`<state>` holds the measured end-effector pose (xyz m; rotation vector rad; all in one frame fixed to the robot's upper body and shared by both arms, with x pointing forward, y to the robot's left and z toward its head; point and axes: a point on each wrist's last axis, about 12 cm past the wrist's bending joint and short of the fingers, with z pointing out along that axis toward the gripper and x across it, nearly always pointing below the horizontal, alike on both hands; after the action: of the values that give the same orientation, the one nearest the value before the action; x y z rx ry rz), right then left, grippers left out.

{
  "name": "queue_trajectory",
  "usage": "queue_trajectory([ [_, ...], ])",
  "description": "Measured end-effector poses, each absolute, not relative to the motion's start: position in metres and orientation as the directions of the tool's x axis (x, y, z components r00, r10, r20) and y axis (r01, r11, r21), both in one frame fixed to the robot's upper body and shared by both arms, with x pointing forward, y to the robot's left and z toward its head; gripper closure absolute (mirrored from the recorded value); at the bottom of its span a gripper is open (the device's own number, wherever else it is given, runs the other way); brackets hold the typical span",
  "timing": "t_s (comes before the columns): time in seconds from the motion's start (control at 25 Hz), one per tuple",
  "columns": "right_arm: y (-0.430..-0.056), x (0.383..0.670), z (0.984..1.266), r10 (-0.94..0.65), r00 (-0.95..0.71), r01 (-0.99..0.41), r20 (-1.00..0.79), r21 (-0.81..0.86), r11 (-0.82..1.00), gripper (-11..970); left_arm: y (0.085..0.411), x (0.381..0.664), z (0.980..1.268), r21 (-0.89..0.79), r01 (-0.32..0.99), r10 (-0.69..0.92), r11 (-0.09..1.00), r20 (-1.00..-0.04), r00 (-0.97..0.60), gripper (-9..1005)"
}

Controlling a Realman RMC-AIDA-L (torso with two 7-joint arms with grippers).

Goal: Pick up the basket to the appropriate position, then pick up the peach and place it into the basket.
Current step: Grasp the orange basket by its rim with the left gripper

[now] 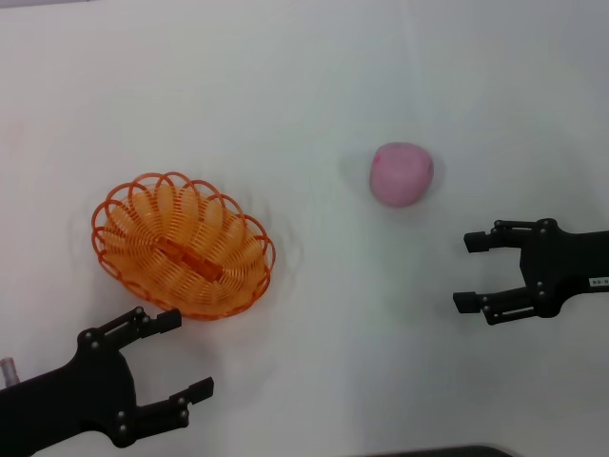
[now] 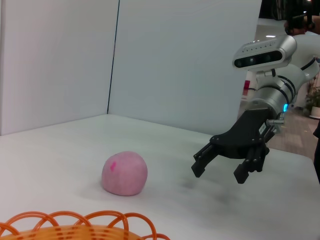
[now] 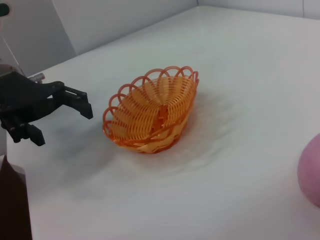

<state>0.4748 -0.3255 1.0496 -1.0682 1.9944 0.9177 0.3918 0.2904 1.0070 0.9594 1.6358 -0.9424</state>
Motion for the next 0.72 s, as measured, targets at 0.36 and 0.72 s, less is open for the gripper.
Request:
queue_trajectory([
  [0.36, -0.3252, 0.4765, 1.0507, -0.390, -0.424, -0.875, -0.817, 0.258, 0.410, 19, 0.2901, 0.3916, 1.0070, -0.137, 0.912, 0.149, 0.386, -0.967, -0.208, 155],
  [0.72, -0.3258, 0.4767, 1.0510, -0.392, -0.423, -0.875, -0.817, 0.257, 0.411, 19, 0.2899, 0.3921, 1.0072, -0.136, 0.913, 0.149, 0.385, -0.967, -0.207, 154],
])
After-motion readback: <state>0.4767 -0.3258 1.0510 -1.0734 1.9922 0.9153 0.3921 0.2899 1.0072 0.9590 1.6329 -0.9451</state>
